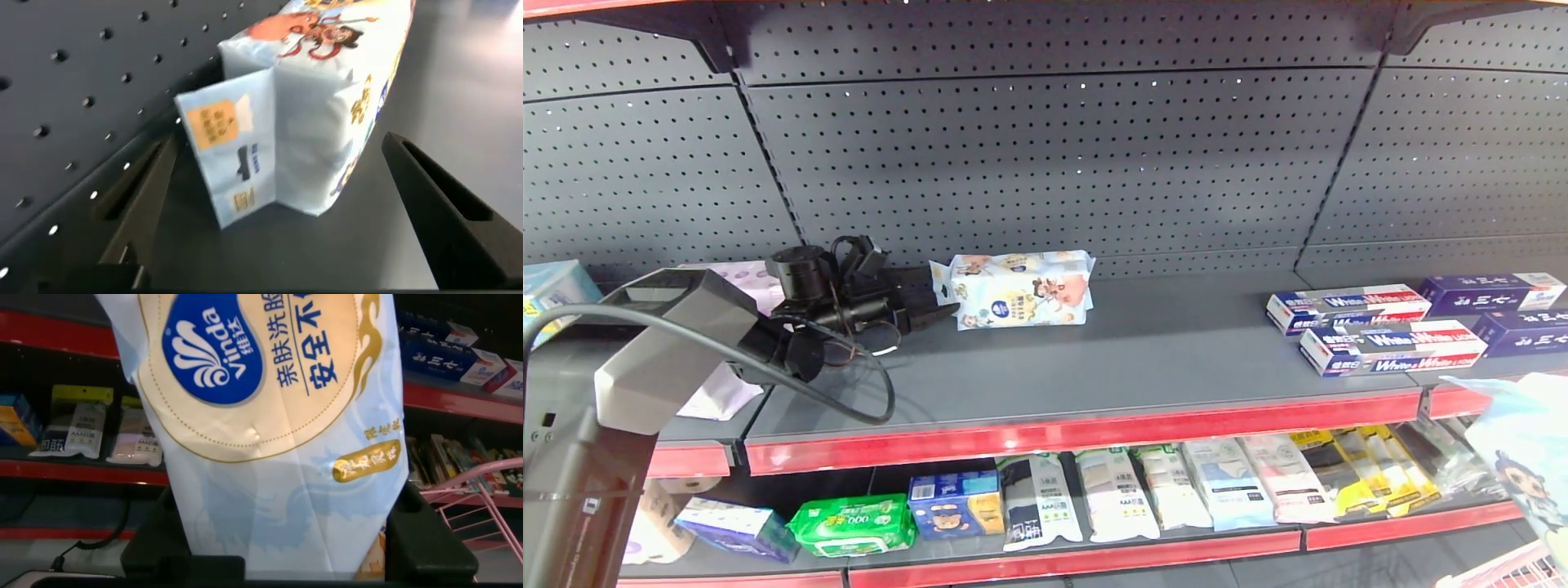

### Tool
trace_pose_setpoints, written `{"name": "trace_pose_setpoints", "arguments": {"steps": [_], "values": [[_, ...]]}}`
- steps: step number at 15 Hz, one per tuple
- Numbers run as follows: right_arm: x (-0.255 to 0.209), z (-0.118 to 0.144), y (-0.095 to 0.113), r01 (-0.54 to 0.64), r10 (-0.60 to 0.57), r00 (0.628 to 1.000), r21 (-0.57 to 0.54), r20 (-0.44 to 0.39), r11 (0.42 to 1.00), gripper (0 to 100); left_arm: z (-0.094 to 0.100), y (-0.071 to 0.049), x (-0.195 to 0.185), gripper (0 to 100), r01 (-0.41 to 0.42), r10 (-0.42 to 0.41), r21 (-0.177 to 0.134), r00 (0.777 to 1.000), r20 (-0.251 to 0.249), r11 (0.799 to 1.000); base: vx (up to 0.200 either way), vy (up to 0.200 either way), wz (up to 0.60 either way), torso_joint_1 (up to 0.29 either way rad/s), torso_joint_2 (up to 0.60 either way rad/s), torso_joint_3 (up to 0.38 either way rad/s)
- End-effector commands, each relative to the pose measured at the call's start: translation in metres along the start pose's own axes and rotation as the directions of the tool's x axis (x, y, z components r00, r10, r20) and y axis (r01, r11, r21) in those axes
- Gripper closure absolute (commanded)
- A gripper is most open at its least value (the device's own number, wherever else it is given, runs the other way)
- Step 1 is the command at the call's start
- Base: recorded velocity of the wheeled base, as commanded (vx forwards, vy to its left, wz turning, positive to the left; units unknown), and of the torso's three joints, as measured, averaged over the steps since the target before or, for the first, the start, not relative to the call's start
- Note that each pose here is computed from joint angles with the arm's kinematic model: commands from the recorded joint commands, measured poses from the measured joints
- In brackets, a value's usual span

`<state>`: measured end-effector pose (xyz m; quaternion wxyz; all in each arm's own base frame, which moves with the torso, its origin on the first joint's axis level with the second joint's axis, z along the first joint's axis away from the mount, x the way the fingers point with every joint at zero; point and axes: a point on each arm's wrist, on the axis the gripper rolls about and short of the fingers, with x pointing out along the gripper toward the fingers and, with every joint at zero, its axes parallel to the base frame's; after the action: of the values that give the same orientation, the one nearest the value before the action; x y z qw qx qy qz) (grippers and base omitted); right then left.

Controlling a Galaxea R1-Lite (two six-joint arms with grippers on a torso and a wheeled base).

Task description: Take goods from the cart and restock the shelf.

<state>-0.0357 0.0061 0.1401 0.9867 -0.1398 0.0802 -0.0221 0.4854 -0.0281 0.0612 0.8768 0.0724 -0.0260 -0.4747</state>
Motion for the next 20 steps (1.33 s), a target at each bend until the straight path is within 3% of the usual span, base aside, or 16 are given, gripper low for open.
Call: {"name": "trace_pose_setpoints", "arguments": {"steps": [1, 4, 10, 14, 20], "values": [[0.000, 0.000, 0.000, -0.001, 0.001, 1.000, -0.001, -0.002, 1.000, 100, -0.001, 0.001, 0.004, 0, 0.008, -0.008, 0.006, 1.000, 0.005, 1.000, 0.000, 0.000, 0.00, 0.000, 0.00, 0.000], [0.001, -0.003, 0.001, -0.003, 0.003, 1.000, -0.002, -0.009, 1.000, 100, -0.003, 0.003, 0.015, 0, 0.019, -0.019, 0.016, 1.000, 0.019, 1.000, 0.000, 0.000, 0.00, 0.000, 0.00, 0.000], [0.002, -0.004, 0.001, -0.006, 0.006, 1.000, -0.002, -0.019, 1.000, 100, -0.011, 0.000, 0.022, 0, 0.034, -0.034, -0.001, 0.999, 0.015, 0.999, 0.000, 0.000, 0.00, 0.000, 0.00, 0.000], [0.003, -0.006, 0.002, -0.007, 0.007, 1.000, -0.008, -0.021, 1.000, 100, -0.009, 0.003, 0.028, 0, 0.038, -0.038, 0.013, 0.999, 0.025, 0.999, 0.000, 0.000, 0.00, 0.000, 0.00, 0.000], [0.004, -0.007, 0.002, -0.011, 0.010, 0.999, -0.011, -0.033, 1.000, 100, -0.013, 0.000, 0.035, 0, 0.052, -0.052, -0.015, 0.999, 0.008, 0.999, 0.000, 0.000, 0.00, 0.000, 0.00, 0.000]]}}
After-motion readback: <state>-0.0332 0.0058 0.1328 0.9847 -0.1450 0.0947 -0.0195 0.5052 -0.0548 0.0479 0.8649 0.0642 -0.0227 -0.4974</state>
